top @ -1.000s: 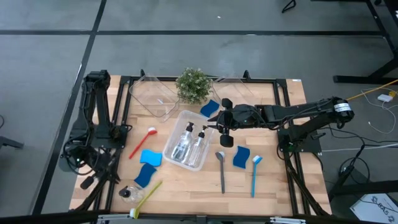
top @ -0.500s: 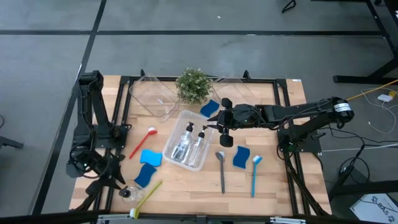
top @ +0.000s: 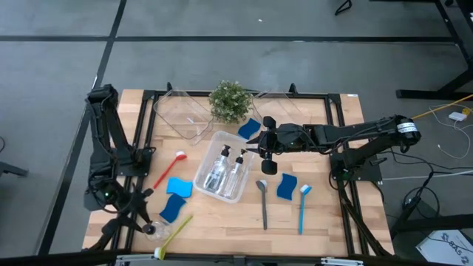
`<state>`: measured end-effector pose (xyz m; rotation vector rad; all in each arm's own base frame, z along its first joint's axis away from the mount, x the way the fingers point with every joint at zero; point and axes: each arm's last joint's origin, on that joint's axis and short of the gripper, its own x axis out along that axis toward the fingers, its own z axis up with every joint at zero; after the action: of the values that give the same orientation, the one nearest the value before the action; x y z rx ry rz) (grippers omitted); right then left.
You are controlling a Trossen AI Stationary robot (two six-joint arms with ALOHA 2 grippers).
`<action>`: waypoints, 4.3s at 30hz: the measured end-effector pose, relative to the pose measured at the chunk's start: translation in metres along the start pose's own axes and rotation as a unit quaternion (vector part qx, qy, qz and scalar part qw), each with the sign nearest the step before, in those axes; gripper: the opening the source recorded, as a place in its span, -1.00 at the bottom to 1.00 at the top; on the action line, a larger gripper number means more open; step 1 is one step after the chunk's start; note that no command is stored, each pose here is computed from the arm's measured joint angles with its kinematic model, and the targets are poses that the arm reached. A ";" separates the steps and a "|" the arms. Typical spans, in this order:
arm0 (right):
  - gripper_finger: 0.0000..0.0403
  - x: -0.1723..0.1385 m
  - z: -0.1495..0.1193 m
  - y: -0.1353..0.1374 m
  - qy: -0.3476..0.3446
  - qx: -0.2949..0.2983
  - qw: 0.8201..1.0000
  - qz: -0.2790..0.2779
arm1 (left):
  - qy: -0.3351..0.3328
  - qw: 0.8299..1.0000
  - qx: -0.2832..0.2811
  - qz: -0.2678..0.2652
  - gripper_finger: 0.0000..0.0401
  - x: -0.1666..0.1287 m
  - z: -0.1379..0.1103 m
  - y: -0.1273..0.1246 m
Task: Pick & Place Kitchen Sink Supplies
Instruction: Put the liquid dispenser bottle into the white bin
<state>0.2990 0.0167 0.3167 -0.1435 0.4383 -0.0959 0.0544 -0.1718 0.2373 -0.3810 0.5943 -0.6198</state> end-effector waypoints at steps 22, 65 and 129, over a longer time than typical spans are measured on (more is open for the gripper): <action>-0.50 0.000 0.000 0.000 0.000 -0.002 1.000 0.000 | -0.033 0.993 0.114 0.005 -0.28 0.011 0.004 -0.004; -0.50 -0.035 0.002 -0.007 0.014 -0.070 0.997 0.001 | -0.314 0.902 0.162 0.247 -0.74 -0.056 0.142 0.021; -0.50 -0.071 -0.023 -0.051 0.140 -0.043 0.987 -0.059 | -0.141 0.938 -0.161 0.275 -0.27 0.021 0.255 0.231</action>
<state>0.2217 -0.0271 0.3338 -0.2417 0.7158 -0.2155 0.3251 0.0289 0.3101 -0.5717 0.4948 0.0752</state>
